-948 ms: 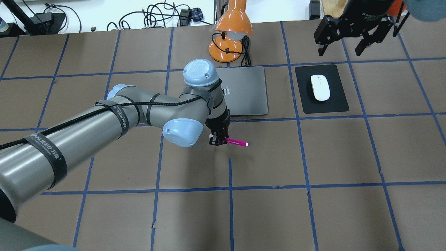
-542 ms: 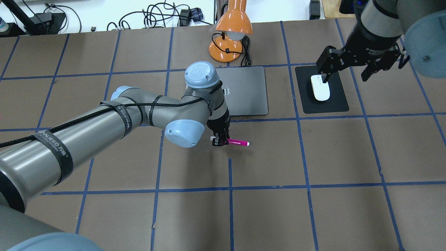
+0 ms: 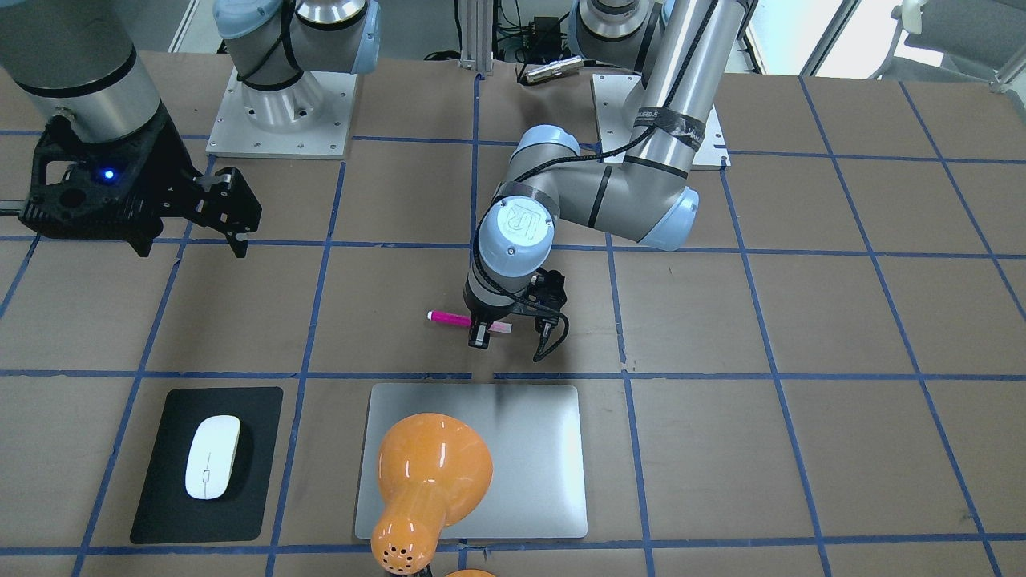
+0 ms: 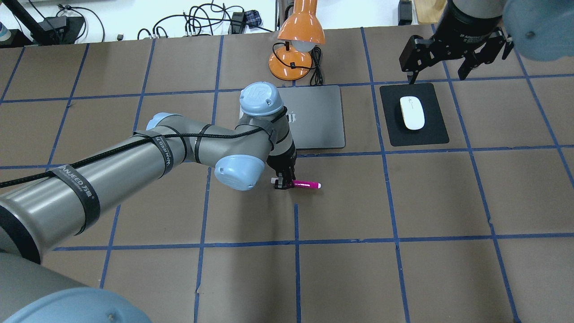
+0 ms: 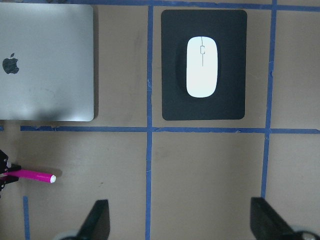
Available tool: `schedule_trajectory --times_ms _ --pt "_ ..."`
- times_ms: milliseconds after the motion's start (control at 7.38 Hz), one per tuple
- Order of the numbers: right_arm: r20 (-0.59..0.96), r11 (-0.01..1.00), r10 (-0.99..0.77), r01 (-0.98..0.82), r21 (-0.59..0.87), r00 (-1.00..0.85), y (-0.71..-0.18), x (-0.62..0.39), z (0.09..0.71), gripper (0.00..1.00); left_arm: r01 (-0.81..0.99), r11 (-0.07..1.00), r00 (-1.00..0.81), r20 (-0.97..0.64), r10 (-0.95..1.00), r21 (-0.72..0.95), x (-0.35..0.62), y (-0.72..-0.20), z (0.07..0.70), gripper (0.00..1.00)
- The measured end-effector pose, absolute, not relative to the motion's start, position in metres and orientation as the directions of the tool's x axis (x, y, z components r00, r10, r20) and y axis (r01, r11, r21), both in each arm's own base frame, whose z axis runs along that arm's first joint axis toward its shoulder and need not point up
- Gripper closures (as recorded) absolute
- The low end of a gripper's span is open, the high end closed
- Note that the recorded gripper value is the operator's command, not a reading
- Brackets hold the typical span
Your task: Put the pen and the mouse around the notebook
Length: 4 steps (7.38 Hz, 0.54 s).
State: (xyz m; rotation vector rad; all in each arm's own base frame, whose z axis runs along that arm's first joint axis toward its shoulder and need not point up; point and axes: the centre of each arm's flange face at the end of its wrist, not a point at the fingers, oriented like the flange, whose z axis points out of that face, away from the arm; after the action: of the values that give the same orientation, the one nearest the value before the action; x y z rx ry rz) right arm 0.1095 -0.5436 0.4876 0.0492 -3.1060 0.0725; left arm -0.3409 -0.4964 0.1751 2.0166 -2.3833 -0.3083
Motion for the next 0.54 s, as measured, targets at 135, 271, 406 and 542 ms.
schedule_trajectory --times_ms 135,271,406,542 --pt "0.028 0.999 -0.036 -0.037 -0.022 -0.999 -0.55 0.111 0.486 0.0 -0.976 0.157 -0.176 -0.121 -0.977 0.153 -0.341 -0.497 0.175 0.18" --pt "0.023 0.999 -0.044 -0.044 -0.003 -0.999 -0.55 0.114 0.48 0.0 -0.974 0.168 -0.186 -0.107 -0.977 0.155 -0.341 -0.5 0.18 0.15" --pt "0.022 0.998 -0.058 -0.058 0.008 -0.998 -0.547 0.119 0.475 0.0 -0.965 0.209 -0.222 -0.072 -0.972 0.159 -0.341 -0.506 0.194 0.13" --pt "0.022 0.997 -0.071 -0.071 0.006 -0.997 -0.547 0.122 0.472 0.0 -0.945 0.284 -0.293 -0.031 -0.956 0.161 -0.34 -0.512 0.21 0.07"
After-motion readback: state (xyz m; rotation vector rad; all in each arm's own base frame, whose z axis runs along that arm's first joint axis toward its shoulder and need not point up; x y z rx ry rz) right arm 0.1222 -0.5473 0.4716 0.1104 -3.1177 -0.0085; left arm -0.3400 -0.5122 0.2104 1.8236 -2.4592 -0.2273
